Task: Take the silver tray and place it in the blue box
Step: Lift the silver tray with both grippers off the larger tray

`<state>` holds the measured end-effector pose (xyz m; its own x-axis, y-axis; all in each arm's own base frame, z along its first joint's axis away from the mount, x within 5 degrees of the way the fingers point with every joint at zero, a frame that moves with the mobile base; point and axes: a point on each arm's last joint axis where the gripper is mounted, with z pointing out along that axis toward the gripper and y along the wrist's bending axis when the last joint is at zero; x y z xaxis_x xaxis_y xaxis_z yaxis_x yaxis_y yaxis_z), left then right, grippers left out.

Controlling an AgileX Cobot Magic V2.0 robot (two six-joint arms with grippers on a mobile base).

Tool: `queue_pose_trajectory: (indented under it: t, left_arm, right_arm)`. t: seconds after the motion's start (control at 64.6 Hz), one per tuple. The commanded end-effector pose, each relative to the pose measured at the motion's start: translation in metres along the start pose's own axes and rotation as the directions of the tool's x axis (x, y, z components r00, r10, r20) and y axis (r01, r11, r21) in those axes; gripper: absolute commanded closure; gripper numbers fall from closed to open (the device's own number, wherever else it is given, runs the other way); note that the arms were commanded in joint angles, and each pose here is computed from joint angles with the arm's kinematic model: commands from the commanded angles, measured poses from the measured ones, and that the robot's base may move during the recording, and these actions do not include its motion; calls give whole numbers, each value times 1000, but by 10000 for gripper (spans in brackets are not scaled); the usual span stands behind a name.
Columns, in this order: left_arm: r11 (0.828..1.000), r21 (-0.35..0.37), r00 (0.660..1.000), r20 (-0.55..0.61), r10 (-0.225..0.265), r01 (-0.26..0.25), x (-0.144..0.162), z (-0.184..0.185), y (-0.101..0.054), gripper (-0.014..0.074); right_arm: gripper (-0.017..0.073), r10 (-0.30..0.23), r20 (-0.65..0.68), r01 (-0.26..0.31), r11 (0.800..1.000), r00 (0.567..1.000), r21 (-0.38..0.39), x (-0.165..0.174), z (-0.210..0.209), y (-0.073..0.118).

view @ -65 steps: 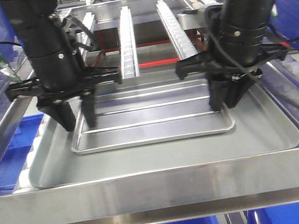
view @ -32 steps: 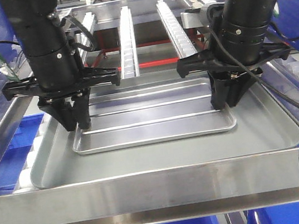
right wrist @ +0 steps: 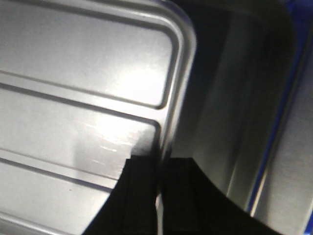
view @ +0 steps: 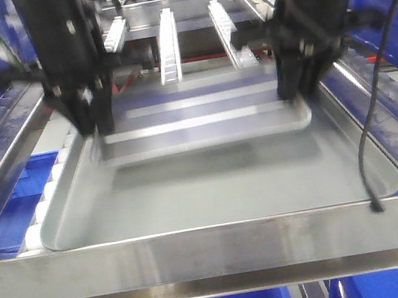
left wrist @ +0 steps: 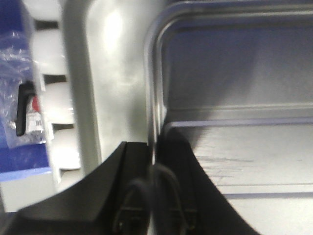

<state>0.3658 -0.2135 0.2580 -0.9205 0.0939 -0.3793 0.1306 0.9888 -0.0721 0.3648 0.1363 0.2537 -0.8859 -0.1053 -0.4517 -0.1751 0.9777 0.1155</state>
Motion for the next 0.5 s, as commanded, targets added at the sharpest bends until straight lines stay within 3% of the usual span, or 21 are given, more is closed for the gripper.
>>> queue_pose_trajectory:
  t: [0.0,0.186,0.48]
  left_arm:
    - [995,99,984,175,-12,-6,-10,-61,-10,582]
    - [997,78,970,241,-16,-3,-2,-97,-12,582]
    - [992,128,962,271,-29,-6,9,-130,-17,582]
  right_arm:
    - [503,-8,158,16,999,987,-49,-15,-51,8]
    - [503,-10,203,22,998,979,-59,-12,-81,8]
    - [503,-13,222,28,998,975,-64,-6,-106,8]
